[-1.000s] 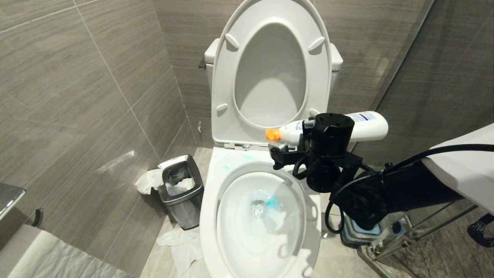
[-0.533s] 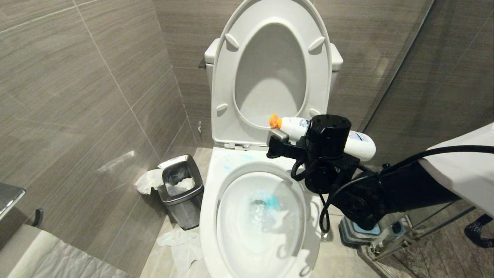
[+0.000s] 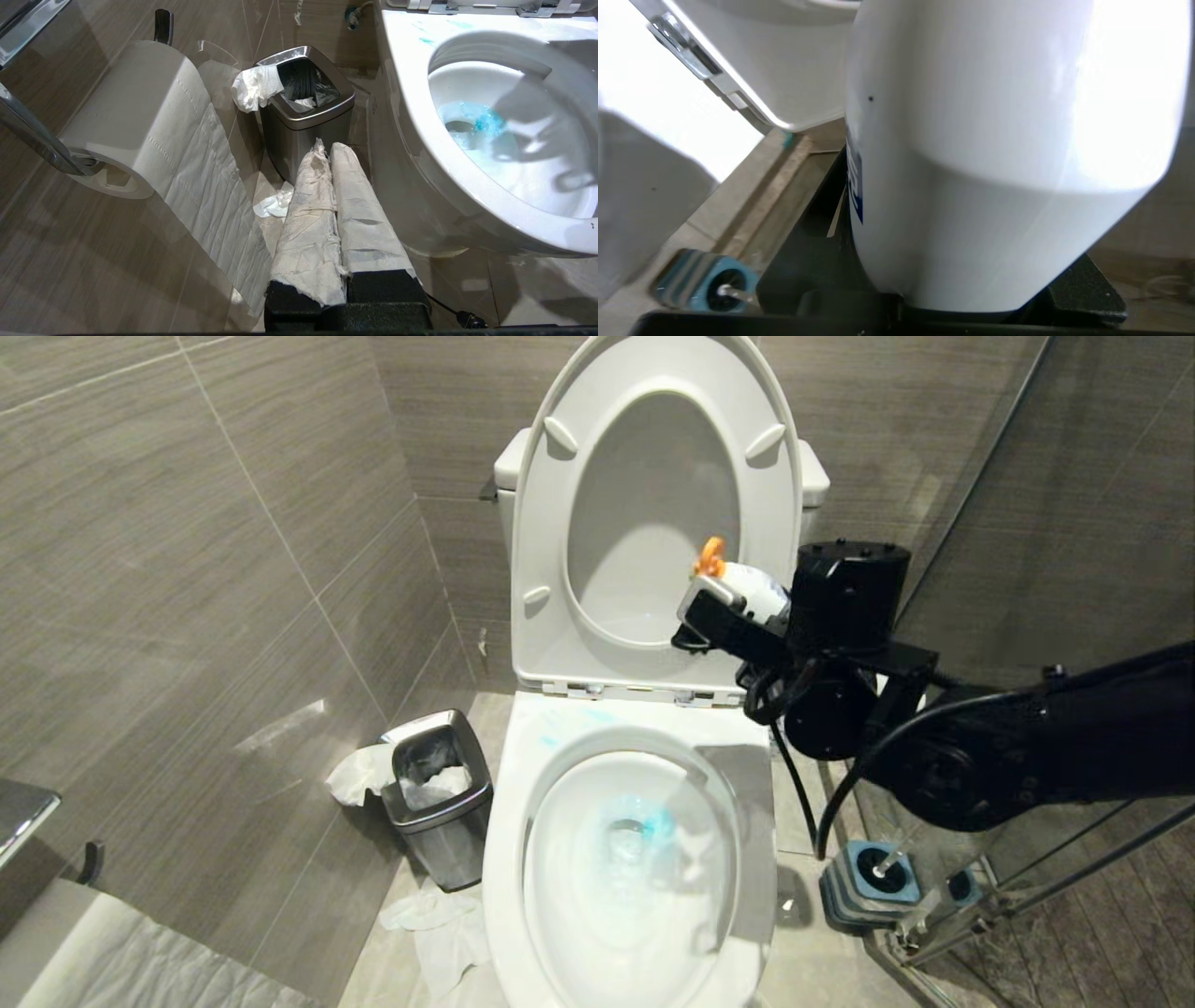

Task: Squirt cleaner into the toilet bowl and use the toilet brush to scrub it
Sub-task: Pour in the cleaning agent, then place the cleaning agent on the floor

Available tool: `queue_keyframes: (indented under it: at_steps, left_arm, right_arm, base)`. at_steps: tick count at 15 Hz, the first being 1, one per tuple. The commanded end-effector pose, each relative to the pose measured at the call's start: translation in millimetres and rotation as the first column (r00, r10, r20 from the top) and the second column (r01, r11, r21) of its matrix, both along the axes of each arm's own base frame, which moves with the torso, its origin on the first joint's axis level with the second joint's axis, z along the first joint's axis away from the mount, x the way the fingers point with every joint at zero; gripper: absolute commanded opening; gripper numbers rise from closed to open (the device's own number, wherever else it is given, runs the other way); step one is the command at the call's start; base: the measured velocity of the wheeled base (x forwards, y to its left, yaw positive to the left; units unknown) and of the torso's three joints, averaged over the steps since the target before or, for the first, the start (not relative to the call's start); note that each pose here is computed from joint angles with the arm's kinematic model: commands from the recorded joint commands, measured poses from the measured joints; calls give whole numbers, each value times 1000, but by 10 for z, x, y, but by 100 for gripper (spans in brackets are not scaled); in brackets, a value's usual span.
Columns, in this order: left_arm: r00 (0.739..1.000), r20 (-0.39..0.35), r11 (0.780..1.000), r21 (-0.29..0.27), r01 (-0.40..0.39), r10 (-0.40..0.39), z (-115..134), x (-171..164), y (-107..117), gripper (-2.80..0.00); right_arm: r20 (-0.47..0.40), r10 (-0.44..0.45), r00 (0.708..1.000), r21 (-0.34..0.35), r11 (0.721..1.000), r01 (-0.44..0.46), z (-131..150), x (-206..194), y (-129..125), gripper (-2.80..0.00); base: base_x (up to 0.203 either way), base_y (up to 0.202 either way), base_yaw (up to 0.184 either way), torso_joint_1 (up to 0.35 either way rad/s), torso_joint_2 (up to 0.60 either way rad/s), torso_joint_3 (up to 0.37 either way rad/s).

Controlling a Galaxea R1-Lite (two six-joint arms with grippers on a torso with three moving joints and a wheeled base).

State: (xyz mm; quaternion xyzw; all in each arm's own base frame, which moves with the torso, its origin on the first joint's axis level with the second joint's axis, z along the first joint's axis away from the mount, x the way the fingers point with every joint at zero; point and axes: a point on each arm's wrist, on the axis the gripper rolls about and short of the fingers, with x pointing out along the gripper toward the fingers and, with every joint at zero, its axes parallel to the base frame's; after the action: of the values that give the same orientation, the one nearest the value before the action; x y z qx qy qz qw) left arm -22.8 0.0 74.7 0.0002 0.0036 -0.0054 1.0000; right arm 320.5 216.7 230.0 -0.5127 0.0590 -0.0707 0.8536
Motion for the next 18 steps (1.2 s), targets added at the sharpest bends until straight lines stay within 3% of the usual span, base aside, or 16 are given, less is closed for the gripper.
queue_keyframes:
  at_steps: [1,4,6,8,10,12,15,18]
  left_arm:
    - [1000,-4,1000,0,0,0,-4,2,0,-280]
    - [1000,-4,1000,0,0,0,-4,2,0,-280]
    - [1000,-4,1000,0,0,0,-4,2,0,-280]
    - [1000,-4,1000,0,0,0,-4,2,0,-280]
    - [1000,-4,1000,0,0,0,-4,2,0,-280]
    - [1000,-4,1000,0,0,0,-4,2,0,-280]
    - [1000,-4,1000,0,0,0,-4,2,0,-280]
    - [1000,-4,1000,0,0,0,-4,2,0,-280]
  right_arm:
    - [-33,18,999,82,997,-15,400,-227,-171,-280]
    - [-74,51,996,269,963,-29,668,-349,-251,-280]
    - [-75,43,996,450,893,-5,775,-362,-287,-280]
    - [-66,48,997,573,819,-1,826,-303,-450,-280]
    - [-43,63,997,691,723,-16,894,-250,-647,-280]
    - [-21,53,998,761,648,-19,964,-222,-878,-280]
    - [-18,39,999,824,567,-8,986,-256,-1206,-280]
    - [-42,27,999,837,547,20,883,-271,-1459,-280]
  base:
    - [0,0,0,0,0,0]
    - [0,0,0,0,0,0]
    - [0,0,0,0,0,0]
    - [0,0,0,0,0,0]
    - [0,0,0,0,0,0]
    - [0,0,0,0,0,0]
    - [0,0,0,0,0,0]
    - [0,0,0,0,0,0]
